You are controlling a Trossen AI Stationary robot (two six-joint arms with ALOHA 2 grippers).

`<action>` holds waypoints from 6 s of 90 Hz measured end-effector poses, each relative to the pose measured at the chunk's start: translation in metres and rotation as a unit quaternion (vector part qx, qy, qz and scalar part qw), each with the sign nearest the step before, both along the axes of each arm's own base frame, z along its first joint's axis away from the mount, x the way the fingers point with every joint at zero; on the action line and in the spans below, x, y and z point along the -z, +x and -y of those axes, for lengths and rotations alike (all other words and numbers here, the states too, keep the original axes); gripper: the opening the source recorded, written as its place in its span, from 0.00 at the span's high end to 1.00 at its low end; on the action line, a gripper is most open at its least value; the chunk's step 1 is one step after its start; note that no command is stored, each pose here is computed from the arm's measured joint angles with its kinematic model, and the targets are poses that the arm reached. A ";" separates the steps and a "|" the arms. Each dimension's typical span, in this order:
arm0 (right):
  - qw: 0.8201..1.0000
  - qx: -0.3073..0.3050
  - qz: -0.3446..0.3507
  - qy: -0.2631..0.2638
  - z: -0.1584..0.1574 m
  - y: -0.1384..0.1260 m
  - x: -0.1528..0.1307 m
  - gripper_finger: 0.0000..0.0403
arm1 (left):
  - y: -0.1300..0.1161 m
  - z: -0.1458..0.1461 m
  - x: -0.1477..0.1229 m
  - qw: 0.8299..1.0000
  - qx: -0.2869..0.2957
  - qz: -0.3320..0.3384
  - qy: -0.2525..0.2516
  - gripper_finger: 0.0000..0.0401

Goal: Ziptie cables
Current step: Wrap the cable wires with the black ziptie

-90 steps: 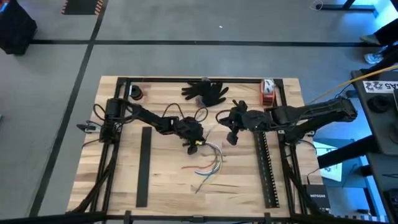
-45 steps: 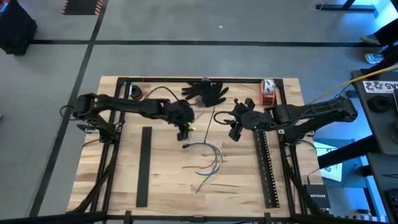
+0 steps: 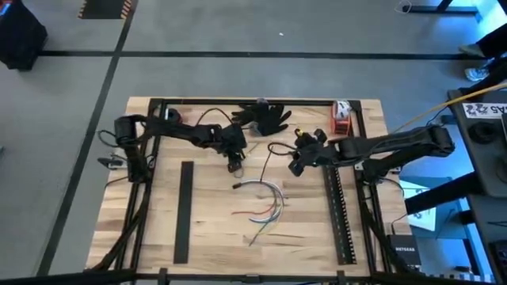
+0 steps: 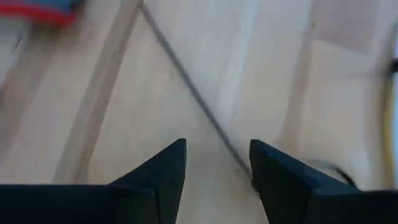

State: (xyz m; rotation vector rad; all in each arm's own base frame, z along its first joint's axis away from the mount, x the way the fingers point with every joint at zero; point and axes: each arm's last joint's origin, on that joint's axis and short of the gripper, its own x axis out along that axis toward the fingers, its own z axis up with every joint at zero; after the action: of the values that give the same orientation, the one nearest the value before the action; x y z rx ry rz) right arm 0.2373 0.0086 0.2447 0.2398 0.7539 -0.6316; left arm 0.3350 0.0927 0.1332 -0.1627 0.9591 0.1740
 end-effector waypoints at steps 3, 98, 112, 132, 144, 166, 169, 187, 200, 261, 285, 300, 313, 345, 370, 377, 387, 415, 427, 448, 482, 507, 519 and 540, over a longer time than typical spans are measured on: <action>1.000 0.001 -0.002 0.003 0.000 0.000 0.004 0.55 | 0.002 -0.001 0.005 1.000 0.005 0.002 0.004 0.59; 0.996 0.049 0.056 0.050 0.004 0.017 0.016 0.55 | -0.016 -0.034 -0.073 0.976 0.112 0.177 0.063 1.00; 0.987 0.103 0.096 0.082 0.016 0.019 0.014 0.55 | -0.016 -0.042 -0.080 0.962 0.132 0.237 0.019 1.00; 0.980 0.085 0.109 0.145 0.026 0.022 0.013 0.55 | -0.016 -0.047 -0.084 0.956 0.135 0.261 0.005 1.00; 0.977 0.061 0.123 0.165 0.032 0.025 0.010 0.55 | -0.018 -0.050 -0.084 0.956 0.133 0.261 -0.002 1.00; 0.968 0.041 0.157 0.194 0.045 0.029 0.005 0.55 | -0.019 -0.052 -0.085 0.954 0.135 0.267 -0.015 1.00; 0.971 0.040 0.154 0.179 0.046 0.029 0.005 0.55 | -0.019 -0.052 -0.084 0.954 0.139 0.267 -0.015 1.00; 0.981 0.016 0.138 0.136 0.046 0.029 0.005 0.55 | -0.019 -0.052 -0.085 0.953 0.144 0.268 -0.009 1.00; 0.984 -0.002 0.130 0.123 0.046 0.029 0.005 0.55 | -0.019 -0.052 -0.084 0.952 0.152 0.266 0.000 1.00; 0.940 -0.024 0.312 0.135 0.049 0.028 -0.040 0.55 | -0.032 -0.074 -0.085 0.952 0.121 0.277 -0.042 1.00; 0.934 -0.091 0.312 0.151 0.033 0.033 -0.040 0.55 | -0.037 -0.076 -0.084 0.953 0.137 0.267 -0.037 1.00; 0.924 -0.110 0.340 0.139 0.025 0.035 -0.047 0.55 | -0.038 -0.076 -0.083 0.954 0.147 0.260 -0.029 1.00; 0.929 -0.117 0.337 0.103 0.024 0.036 -0.051 0.55 | -0.038 -0.076 -0.084 0.952 0.149 0.265 -0.024 1.00; 0.934 -0.147 0.325 0.015 0.026 0.039 -0.064 0.55 | -0.037 -0.076 -0.085 0.952 0.143 0.269 -0.030 1.00; 0.940 -0.164 0.299 -0.012 0.026 0.042 -0.060 0.55 | -0.037 -0.076 -0.085 0.952 0.143 0.269 -0.030 1.00; 0.943 -0.169 0.288 -0.016 0.026 0.045 -0.056 0.55 | -0.037 -0.076 -0.085 0.952 0.143 0.269 -0.030 1.00; 0.945 -0.170 0.279 -0.008 0.026 0.049 -0.050 0.55 | -0.037 -0.076 -0.085 0.952 0.143 0.269 -0.030 1.00; 0.944 -0.157 0.291 0.013 0.026 0.050 -0.051 0.55 | -0.036 -0.074 -0.086 0.951 0.146 0.270 -0.028 1.00; 0.944 -0.165 0.285 -0.001 0.026 0.050 -0.050 0.55 | -0.036 -0.074 -0.086 0.951 0.147 0.270 -0.028 1.00; 0.947 -0.162 0.279 -0.001 0.026 0.051 -0.048 0.55 | -0.036 -0.074 -0.086 0.951 0.146 0.270 -0.028 1.00; 0.951 -0.177 0.254 -0.012 0.026 0.050 -0.045 0.55 | -0.036 -0.074 -0.086 0.951 0.146 0.270 -0.029 1.00; 0.949 -0.205 0.236 -0.030 0.025 0.049 -0.043 0.55 | -0.036 -0.074 -0.086 0.951 0.144 0.272 -0.030 1.00; 0.951 -0.200 0.233 -0.029 0.025 0.049 -0.042 0.55 | -0.036 -0.074 -0.086 0.952 0.140 0.271 -0.035 1.00; 0.952 -0.198 0.232 0.018 0.024 0.049 -0.041 0.55 | -0.035 -0.075 -0.088 0.950 0.139 0.279 -0.032 1.00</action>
State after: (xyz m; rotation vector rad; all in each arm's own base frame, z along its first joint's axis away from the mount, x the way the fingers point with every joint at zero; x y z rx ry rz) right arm 0.2859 -0.0152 0.2858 0.2489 0.3411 -0.1654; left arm 0.2999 0.1675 0.2209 -0.1231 0.4143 -0.1610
